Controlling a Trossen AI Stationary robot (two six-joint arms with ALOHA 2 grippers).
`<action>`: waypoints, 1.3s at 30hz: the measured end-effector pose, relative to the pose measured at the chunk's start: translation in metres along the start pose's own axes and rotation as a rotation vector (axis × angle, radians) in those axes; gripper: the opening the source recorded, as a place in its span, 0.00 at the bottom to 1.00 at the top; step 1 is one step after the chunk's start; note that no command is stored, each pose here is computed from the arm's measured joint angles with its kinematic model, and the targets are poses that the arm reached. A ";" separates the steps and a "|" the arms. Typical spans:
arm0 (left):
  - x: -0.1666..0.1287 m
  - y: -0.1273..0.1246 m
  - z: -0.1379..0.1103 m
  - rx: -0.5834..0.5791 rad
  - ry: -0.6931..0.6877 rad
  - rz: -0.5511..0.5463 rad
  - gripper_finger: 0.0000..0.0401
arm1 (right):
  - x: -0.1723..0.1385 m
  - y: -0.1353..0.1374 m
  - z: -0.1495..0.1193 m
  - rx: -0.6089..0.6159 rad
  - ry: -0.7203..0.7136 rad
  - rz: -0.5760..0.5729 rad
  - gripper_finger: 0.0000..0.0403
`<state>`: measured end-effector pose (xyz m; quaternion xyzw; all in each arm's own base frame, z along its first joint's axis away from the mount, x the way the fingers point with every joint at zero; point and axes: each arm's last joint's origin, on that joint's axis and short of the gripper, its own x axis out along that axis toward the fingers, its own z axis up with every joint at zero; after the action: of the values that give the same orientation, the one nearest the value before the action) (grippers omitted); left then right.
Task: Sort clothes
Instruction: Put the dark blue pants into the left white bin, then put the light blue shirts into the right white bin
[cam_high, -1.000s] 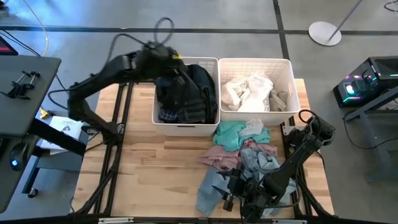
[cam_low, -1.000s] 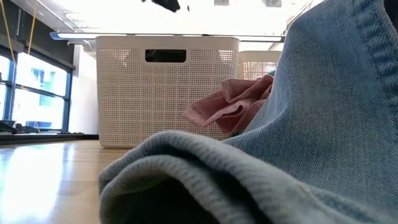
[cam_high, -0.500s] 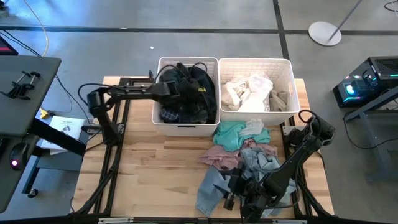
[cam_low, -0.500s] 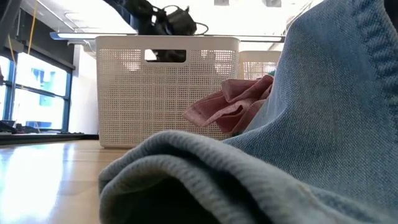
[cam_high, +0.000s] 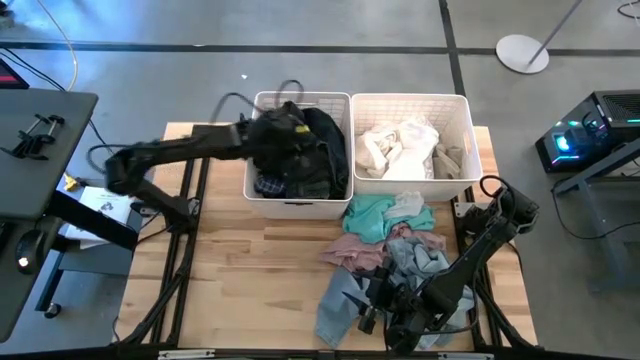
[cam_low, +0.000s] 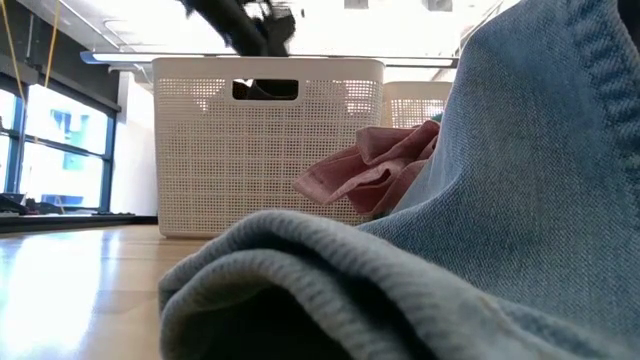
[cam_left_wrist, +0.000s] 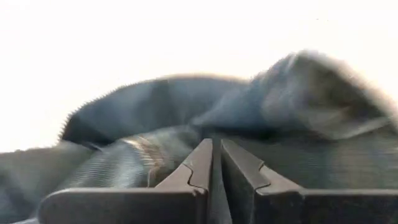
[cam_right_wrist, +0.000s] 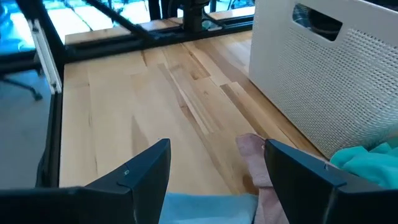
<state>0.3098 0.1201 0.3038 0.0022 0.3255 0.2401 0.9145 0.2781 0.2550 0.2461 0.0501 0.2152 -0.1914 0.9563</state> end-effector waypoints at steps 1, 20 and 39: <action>-0.014 0.000 0.005 0.003 -0.038 -0.003 0.06 | 0.000 0.000 0.000 -0.016 0.006 0.005 0.62; -0.158 -0.053 -0.055 -0.043 -0.145 -0.269 0.34 | 0.006 -0.075 0.016 -0.112 0.473 -0.156 0.62; -0.145 -0.122 -0.124 -0.064 -0.248 -0.473 0.34 | 0.133 -0.151 -0.001 0.047 0.979 -0.370 0.28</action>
<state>0.1924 -0.0705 0.2727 -0.0735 0.1948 0.0278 0.9777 0.3303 0.0698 0.1853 0.1161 0.6379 -0.3161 0.6926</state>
